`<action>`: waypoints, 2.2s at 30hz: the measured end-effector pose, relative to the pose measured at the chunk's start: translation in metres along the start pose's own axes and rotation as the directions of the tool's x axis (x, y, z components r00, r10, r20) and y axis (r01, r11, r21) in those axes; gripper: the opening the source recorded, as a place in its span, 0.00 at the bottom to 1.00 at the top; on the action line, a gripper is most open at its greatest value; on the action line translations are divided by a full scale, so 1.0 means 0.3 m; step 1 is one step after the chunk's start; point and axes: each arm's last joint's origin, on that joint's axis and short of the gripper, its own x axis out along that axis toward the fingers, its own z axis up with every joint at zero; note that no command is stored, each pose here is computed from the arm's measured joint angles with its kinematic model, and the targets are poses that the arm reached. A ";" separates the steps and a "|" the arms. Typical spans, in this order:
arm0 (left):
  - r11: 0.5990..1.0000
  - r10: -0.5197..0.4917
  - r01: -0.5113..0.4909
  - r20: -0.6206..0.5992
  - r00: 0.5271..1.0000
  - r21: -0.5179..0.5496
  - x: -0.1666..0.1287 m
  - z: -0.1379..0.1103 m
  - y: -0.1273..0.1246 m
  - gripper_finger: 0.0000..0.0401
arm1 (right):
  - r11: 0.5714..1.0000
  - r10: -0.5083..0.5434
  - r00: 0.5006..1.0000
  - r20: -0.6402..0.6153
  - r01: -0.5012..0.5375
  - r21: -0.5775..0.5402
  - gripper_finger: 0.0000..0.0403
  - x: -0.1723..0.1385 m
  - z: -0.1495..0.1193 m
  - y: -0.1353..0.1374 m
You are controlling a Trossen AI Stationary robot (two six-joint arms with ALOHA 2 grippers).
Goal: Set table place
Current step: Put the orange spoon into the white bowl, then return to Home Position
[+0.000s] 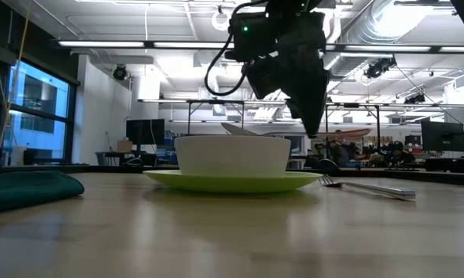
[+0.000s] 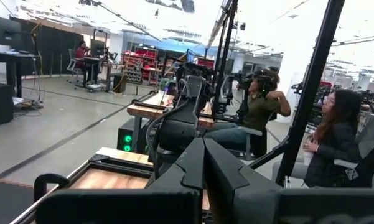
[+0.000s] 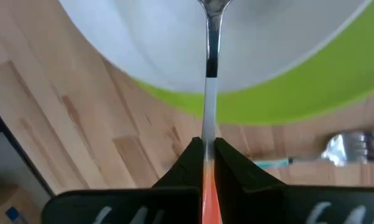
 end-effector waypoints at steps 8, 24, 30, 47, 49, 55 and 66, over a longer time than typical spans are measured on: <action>1.000 0.000 0.000 -0.001 1.000 0.000 0.000 -0.001 0.000 0.00 | 1.000 0.004 1.000 -0.011 -0.004 0.003 0.00 0.008 0.002 -0.002; 1.000 0.001 -0.001 -0.005 1.000 0.001 0.000 -0.002 0.000 0.00 | 1.000 0.006 0.999 0.034 -0.006 -0.018 0.13 0.009 0.018 0.000; 1.000 0.019 -0.019 -0.006 1.000 0.001 0.000 -0.002 0.002 0.00 | 1.000 0.010 0.999 0.052 -0.009 -0.026 0.16 0.009 0.024 0.002; 1.000 0.023 -0.023 -0.026 0.999 0.005 0.000 -0.009 0.003 0.00 | 0.997 0.015 0.997 0.074 -0.009 -0.077 0.16 -0.026 0.033 0.016; 1.000 0.023 -0.023 -0.026 0.999 0.005 0.000 -0.009 0.003 0.00 | 0.996 0.015 0.997 0.078 -0.008 -0.091 0.16 -0.049 0.036 0.026; 1.000 0.023 -0.023 -0.026 0.999 0.005 0.000 -0.009 0.003 0.00 | 0.985 -0.053 0.993 0.109 0.070 -0.160 0.16 -0.117 0.041 0.045; 0.999 0.033 -0.033 -0.044 0.998 0.009 -0.001 -0.015 0.005 0.00 | 0.980 -0.082 0.972 0.221 0.119 -0.160 0.16 -0.141 -0.202 -0.010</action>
